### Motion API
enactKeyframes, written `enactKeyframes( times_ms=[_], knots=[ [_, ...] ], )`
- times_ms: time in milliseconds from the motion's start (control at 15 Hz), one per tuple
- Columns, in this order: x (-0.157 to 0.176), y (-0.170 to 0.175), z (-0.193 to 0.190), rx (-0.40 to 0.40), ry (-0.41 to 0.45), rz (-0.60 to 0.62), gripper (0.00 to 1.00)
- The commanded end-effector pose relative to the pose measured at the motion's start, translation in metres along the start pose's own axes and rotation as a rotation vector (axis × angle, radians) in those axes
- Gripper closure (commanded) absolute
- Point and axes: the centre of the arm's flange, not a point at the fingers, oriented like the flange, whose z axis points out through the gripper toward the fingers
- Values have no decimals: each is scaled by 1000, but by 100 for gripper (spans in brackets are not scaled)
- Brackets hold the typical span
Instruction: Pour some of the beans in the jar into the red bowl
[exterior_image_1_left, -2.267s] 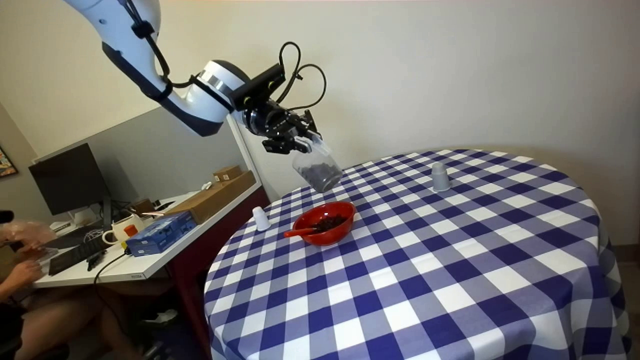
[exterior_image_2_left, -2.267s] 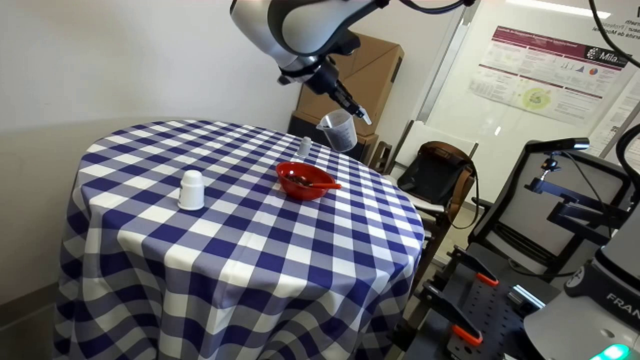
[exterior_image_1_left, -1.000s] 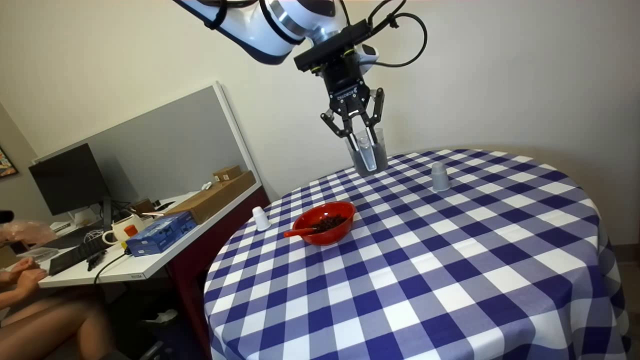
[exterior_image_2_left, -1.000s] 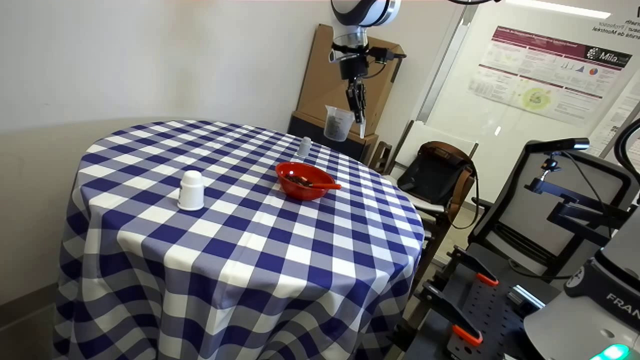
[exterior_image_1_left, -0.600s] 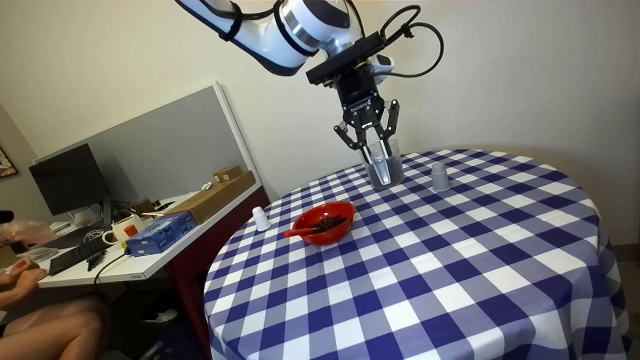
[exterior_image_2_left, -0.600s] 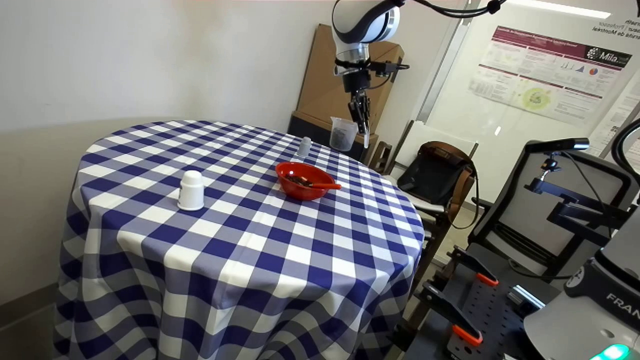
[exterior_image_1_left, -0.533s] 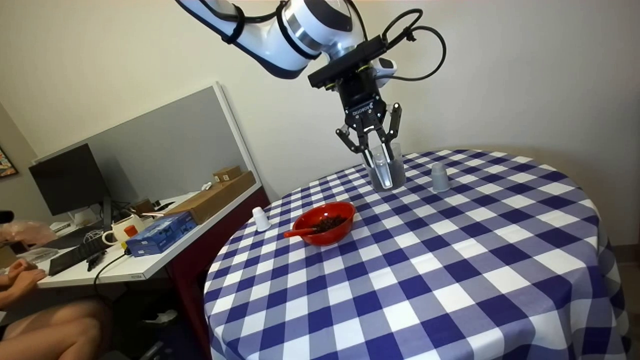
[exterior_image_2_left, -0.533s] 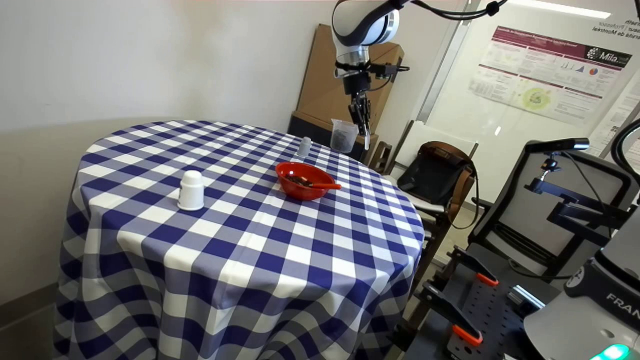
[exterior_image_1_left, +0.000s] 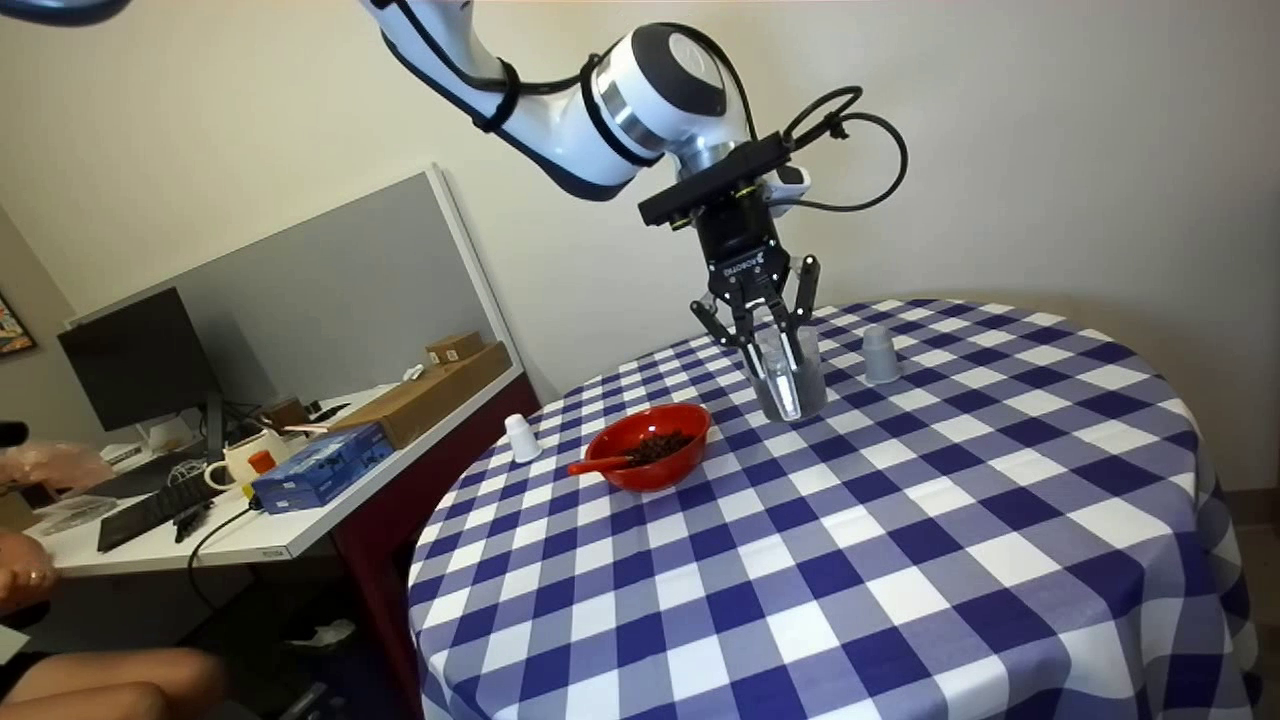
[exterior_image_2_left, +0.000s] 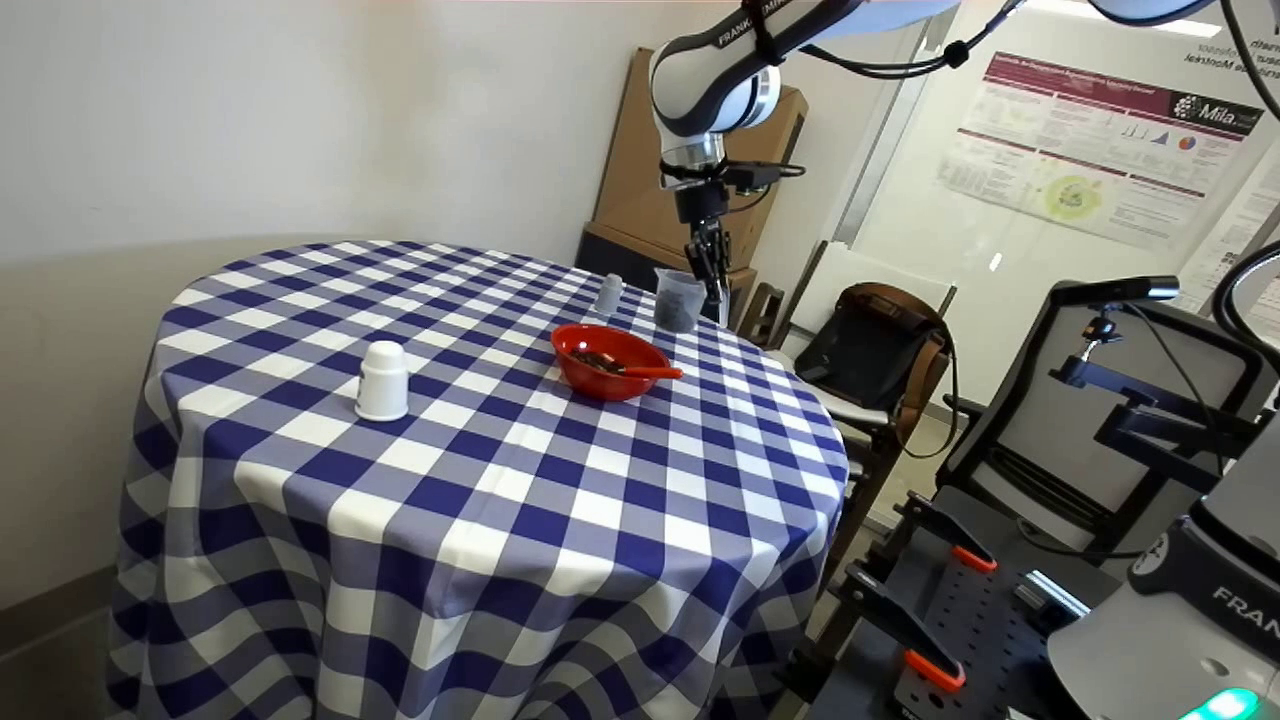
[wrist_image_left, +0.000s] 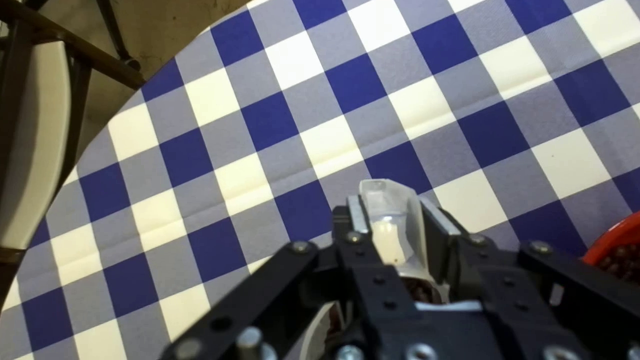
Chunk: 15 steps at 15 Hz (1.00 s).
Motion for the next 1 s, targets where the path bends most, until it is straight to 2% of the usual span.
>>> enactKeyframes(
  times_ms=[0,733,800,867,933],
  knots=[
    [24,10,9,25,29,24,87],
    [44,22,47,39,9,32,88],
    [44,22,45,40,8,32,47],
    [43,22,43,40,10,32,46],
    [41,21,40,41,14,31,40]
  ],
)
